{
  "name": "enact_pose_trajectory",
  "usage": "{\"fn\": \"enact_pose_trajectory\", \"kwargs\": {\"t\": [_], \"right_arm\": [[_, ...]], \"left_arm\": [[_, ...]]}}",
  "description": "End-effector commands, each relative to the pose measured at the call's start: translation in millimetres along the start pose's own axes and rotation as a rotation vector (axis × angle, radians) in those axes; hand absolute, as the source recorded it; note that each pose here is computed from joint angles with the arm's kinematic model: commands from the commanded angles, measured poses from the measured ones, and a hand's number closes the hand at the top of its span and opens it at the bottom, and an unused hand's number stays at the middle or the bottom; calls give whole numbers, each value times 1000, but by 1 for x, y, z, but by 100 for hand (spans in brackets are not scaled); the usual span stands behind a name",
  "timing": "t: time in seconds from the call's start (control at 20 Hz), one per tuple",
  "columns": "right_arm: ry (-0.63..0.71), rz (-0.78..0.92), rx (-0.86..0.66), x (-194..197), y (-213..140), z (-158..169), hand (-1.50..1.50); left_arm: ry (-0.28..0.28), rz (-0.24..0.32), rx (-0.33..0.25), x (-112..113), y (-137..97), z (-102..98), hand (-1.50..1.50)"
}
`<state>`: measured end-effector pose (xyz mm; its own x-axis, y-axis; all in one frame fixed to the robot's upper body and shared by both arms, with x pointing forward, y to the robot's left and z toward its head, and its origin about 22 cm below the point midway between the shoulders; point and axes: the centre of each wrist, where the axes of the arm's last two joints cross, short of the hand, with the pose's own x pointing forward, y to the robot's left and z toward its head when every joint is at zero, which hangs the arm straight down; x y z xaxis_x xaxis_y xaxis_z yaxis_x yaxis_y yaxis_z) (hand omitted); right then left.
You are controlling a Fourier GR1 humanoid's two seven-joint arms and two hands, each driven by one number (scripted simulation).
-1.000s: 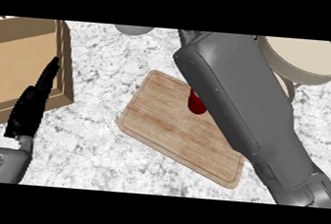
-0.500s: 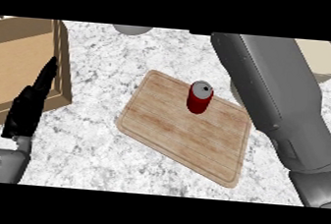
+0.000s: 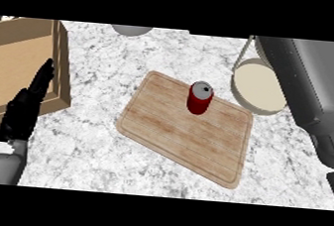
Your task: Pick the squash from the cutting board and place it in the tiered basket
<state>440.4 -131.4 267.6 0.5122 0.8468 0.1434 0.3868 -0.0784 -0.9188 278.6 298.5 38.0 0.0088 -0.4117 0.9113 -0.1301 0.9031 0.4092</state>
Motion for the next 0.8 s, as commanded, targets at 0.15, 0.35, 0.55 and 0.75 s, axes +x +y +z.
{"fn": "enact_pose_trajectory", "kwargs": {"t": [0.15, 0.35, 0.55, 0.75], "right_arm": [[-56, -7, 102, -27, 16, -17, 150], [-59, -95, 167, -51, 34, -18, 150], [-36, -100, 232, -66, 50, -19, 150], [143, -305, 350, -83, 59, -27, -150]], "left_arm": [[30, 5, -21, -14, -7, -4, 0], [30, 1, -5, 5, 2, -11, 0], [10, -14, -15, -22, 4, 1, 0], [36, -12, -10, -14, -11, -3, 0]]}}
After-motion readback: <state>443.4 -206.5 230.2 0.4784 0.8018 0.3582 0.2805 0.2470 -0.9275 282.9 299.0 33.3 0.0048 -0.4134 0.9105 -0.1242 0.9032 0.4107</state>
